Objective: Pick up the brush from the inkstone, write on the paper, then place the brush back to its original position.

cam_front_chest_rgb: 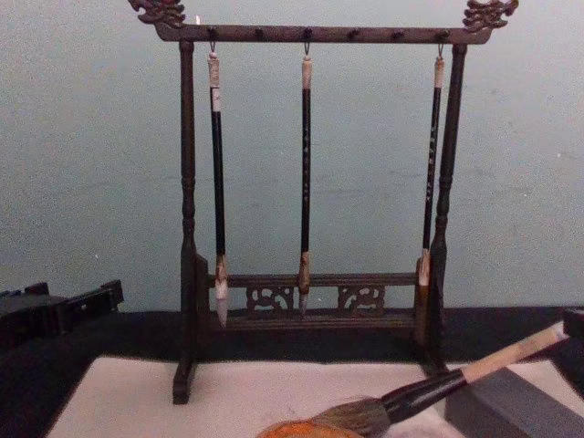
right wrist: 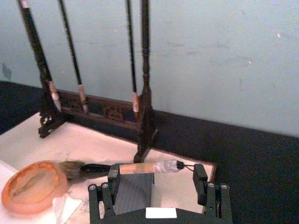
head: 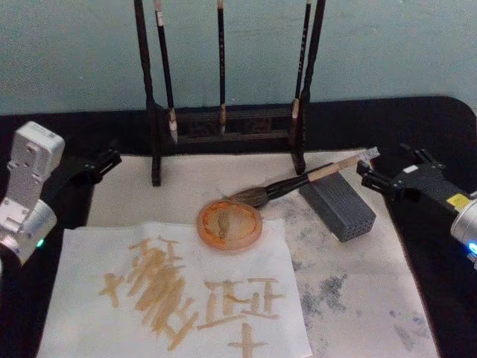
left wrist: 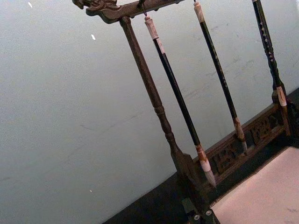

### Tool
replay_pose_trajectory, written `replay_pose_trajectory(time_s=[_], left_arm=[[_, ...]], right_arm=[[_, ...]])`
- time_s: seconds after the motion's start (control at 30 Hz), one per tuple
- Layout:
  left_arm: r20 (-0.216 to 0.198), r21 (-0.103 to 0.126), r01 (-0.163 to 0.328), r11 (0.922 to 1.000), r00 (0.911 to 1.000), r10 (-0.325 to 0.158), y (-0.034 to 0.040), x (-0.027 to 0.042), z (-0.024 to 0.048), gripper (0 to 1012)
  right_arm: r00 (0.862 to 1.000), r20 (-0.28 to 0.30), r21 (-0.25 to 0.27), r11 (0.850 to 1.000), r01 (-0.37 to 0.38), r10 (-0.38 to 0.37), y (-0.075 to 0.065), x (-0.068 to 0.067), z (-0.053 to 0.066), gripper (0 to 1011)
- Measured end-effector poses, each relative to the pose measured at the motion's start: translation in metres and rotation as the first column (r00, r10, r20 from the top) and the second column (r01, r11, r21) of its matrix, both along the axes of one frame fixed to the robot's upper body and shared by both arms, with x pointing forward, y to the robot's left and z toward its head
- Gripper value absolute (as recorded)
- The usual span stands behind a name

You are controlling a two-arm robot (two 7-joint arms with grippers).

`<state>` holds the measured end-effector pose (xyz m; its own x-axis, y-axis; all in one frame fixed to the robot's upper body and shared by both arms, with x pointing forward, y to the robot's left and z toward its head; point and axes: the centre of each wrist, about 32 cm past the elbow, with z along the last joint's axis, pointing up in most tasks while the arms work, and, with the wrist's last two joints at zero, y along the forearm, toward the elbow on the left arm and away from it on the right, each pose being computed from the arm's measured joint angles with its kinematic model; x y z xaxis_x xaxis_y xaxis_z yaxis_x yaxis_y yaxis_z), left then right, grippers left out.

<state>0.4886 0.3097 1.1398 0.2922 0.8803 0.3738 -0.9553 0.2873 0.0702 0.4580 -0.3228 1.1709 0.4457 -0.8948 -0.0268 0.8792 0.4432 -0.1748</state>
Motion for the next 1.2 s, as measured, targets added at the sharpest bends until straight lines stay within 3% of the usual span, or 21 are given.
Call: replay_pose_trajectory(time_s=[0.23,0.47,1.2], left_arm=[[0.0,0.0,0.0,1.0,1.0,0.0,0.0,0.0,0.0,1002],[0.0,0.0,0.0,1.0,1.0,0.0,0.0,0.0,0.0,1002],[0.0,0.0,0.0,1.0,1.0,0.0,0.0,0.0,0.0,1002]], right_arm=[[0.996,0.077,-0.08,0.996,-0.035,0.041,0.013,-0.02,0.007,1006],[0.99,0.118,-0.117,0.991,-0.07,0.084,0.023,-0.031,0.011,1006],[0.975,0.145,-0.181,0.974,-0.139,0.166,0.047,-0.037,0.0,1006]])
